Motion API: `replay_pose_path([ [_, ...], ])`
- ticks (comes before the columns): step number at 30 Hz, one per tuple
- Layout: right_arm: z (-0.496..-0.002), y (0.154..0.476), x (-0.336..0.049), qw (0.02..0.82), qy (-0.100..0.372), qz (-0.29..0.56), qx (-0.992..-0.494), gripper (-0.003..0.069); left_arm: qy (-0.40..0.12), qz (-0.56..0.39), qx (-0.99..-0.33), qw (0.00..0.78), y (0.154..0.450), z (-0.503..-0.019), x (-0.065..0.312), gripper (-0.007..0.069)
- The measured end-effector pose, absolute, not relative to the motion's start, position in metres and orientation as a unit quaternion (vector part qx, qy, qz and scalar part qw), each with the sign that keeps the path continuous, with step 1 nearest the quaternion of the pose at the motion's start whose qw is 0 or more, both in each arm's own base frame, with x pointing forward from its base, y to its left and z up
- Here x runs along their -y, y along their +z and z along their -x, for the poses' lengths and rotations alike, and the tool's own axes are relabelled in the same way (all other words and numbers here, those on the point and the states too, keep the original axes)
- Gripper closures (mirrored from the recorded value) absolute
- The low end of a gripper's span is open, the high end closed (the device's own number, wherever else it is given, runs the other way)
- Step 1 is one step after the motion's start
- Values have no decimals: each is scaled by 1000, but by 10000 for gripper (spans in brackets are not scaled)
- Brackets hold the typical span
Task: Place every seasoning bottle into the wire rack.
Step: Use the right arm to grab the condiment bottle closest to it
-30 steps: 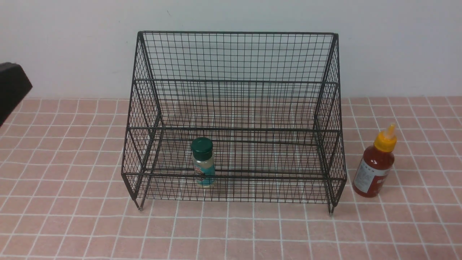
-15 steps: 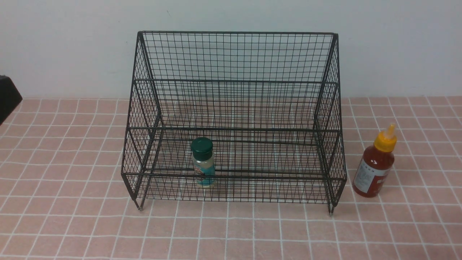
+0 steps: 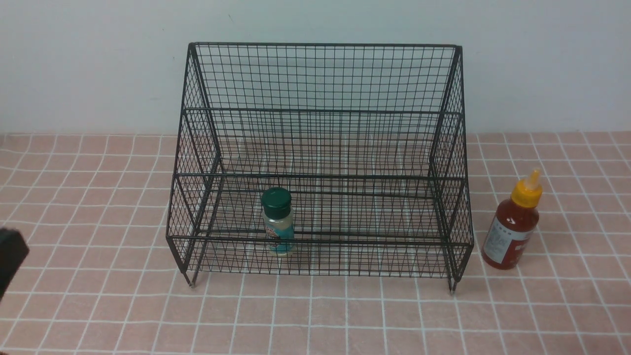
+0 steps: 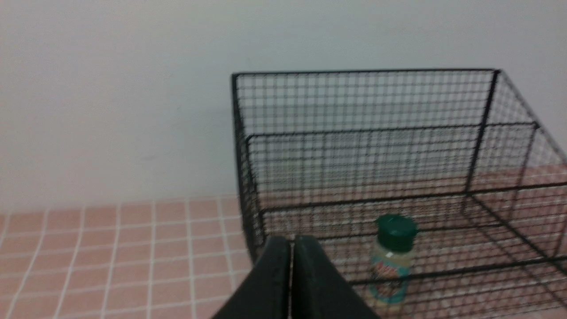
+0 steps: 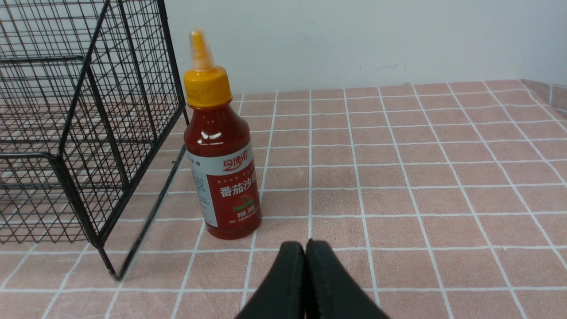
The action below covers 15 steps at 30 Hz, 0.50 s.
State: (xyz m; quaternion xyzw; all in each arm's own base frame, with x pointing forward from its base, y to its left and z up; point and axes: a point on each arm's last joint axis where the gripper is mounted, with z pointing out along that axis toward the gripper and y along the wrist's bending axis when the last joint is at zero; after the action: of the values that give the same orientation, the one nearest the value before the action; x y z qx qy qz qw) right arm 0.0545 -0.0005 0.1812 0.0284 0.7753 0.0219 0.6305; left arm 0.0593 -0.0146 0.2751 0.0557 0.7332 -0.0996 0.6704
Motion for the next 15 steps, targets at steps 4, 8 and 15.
replay_pose_path([
  [4,-55,181,1,631,22,-28,-775,673,-61,-21,-748,661,228,-54,8,632],
  [8,-55,181,1,631,22,-28,-775,673,-31,-12,-771,636,189,-54,5,632],
  [15,-55,181,1,631,22,-28,-775,673,-13,-31,-803,595,171,-53,5,632],
])
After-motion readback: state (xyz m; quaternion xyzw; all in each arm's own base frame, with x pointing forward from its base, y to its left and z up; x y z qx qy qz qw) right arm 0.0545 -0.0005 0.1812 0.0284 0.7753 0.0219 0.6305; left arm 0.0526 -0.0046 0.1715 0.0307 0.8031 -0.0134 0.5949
